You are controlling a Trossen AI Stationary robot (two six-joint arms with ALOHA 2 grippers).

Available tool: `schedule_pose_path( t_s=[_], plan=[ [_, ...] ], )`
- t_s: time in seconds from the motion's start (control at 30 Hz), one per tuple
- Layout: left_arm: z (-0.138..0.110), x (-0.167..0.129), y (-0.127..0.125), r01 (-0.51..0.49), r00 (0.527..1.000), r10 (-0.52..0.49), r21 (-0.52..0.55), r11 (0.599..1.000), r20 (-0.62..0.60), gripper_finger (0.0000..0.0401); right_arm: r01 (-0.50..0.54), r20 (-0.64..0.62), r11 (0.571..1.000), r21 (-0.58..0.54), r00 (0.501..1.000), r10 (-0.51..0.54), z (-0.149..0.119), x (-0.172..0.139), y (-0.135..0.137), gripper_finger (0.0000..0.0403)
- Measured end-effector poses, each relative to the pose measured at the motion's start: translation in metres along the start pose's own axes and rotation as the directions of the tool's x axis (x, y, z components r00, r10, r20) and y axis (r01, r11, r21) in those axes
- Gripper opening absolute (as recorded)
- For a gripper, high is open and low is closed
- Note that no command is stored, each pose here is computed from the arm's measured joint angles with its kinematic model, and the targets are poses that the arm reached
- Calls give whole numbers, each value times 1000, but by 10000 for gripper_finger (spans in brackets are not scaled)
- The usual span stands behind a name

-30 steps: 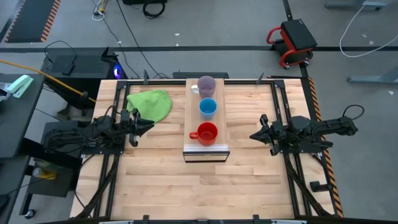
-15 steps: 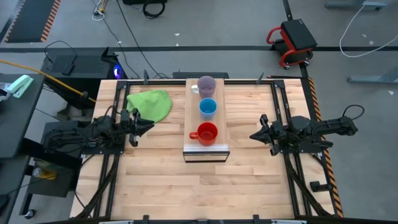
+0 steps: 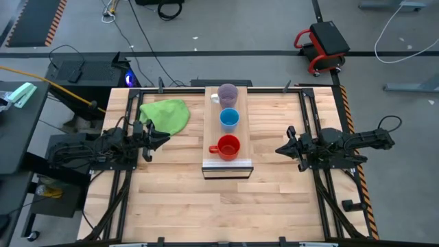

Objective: Stack small to large cups/mugs on shelf
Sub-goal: Return to Home Position

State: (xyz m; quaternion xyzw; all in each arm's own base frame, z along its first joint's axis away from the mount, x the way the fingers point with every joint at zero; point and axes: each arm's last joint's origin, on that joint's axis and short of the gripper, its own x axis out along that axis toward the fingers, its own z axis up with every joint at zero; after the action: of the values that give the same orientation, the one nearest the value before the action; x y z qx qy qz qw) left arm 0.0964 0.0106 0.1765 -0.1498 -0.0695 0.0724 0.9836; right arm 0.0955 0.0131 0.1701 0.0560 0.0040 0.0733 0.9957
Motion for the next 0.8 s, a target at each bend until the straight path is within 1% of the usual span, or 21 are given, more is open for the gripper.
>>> schedule_pose_path(
  t_s=[0.17, 0.47, 0.8],
  plan=[
    [0, 0, 0, 0, 1000, 0, 0, 1000, 0, 83, 0, 0, 1000, 0, 1000, 0, 0, 0, 0, 14],
    [0, 0, 0, 0, 1000, 0, 0, 1000, 0, 91, 0, 0, 1000, 0, 1000, 0, 0, 0, 0, 14],
    [0, 0, 0, 0, 1000, 0, 0, 1000, 0, 84, 0, 0, 1000, 0, 1000, 0, 0, 0, 0, 14]
  ],
)
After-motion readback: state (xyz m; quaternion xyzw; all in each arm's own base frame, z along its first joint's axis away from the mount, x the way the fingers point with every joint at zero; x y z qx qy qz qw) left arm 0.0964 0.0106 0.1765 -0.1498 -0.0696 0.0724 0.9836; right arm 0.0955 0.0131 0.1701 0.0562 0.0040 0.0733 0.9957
